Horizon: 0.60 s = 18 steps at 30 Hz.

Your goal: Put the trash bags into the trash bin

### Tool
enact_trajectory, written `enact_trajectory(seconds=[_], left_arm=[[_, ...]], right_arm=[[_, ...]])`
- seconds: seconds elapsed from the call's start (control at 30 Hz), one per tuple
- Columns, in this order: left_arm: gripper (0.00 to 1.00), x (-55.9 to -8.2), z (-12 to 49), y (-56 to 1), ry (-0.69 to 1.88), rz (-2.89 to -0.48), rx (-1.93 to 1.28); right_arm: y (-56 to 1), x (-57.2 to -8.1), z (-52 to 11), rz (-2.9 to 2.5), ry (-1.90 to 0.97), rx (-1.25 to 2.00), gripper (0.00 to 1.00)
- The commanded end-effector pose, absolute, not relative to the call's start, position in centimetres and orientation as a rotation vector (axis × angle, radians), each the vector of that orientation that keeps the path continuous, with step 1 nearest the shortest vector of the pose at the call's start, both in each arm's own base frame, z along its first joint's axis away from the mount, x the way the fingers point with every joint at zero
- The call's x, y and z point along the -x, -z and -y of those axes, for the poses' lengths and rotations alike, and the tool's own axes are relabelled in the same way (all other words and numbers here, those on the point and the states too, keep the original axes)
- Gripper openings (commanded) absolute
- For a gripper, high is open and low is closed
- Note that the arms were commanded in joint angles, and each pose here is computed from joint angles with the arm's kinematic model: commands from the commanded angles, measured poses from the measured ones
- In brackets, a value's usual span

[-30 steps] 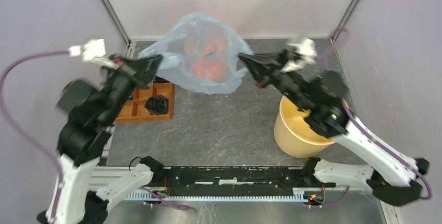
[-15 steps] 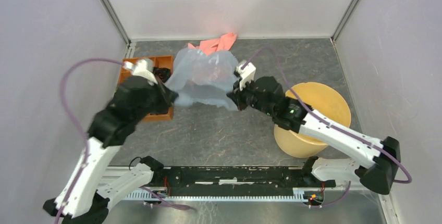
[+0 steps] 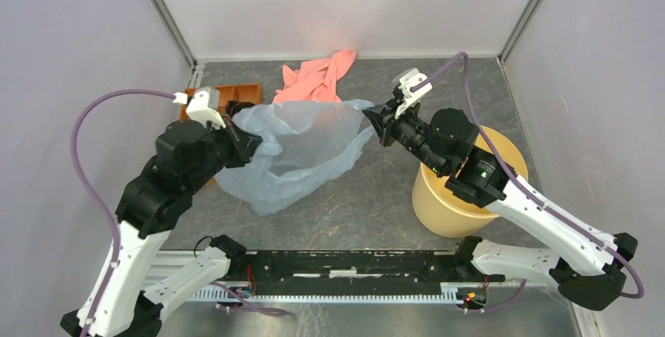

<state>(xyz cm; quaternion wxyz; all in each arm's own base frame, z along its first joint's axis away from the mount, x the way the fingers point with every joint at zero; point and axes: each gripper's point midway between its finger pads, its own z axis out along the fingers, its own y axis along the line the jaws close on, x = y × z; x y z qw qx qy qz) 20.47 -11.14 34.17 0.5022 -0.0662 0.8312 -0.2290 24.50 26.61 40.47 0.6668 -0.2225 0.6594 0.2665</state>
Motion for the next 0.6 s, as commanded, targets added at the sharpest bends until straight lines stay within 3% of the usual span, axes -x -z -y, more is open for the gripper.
enact_trajectory(seconds=[0.0, 0.1, 0.23, 0.3, 0.43, 0.57], left_arm=[[0.02, -16.8, 11.3, -44.2, 0.745, -1.667, -0.013], [0.02, -18.2, 9.1, -41.8, 0.621, -1.742, 0.157], [0.02, -19.2, 7.7, -35.7, 0.436, -1.98, 0.277], [0.02, -18.2, 10.1, -37.0, 0.582, -1.983, 0.152], [0.02, -14.4, 14.5, -44.1, 0.962, -1.754, -0.105], [0.02, -13.8, 16.8, -44.1, 1.101, -1.794, -0.164]], right_arm=[[-43.8, -24.0, -24.3, -1.431, -0.55, 0.471, 0.01], [-43.2, -23.7, -24.6, -1.406, -0.583, 0.473, 0.01], [-36.7, -24.8, -25.1, -1.577, -0.511, 0.503, 0.0], [-35.3, -24.0, -25.8, -1.621, -0.535, 0.569, 0.0], [-36.5, -21.9, -26.1, -1.599, -0.628, 0.645, 0.0], [-36.5, -21.2, -26.3, -1.617, -0.661, 0.683, 0.01]])
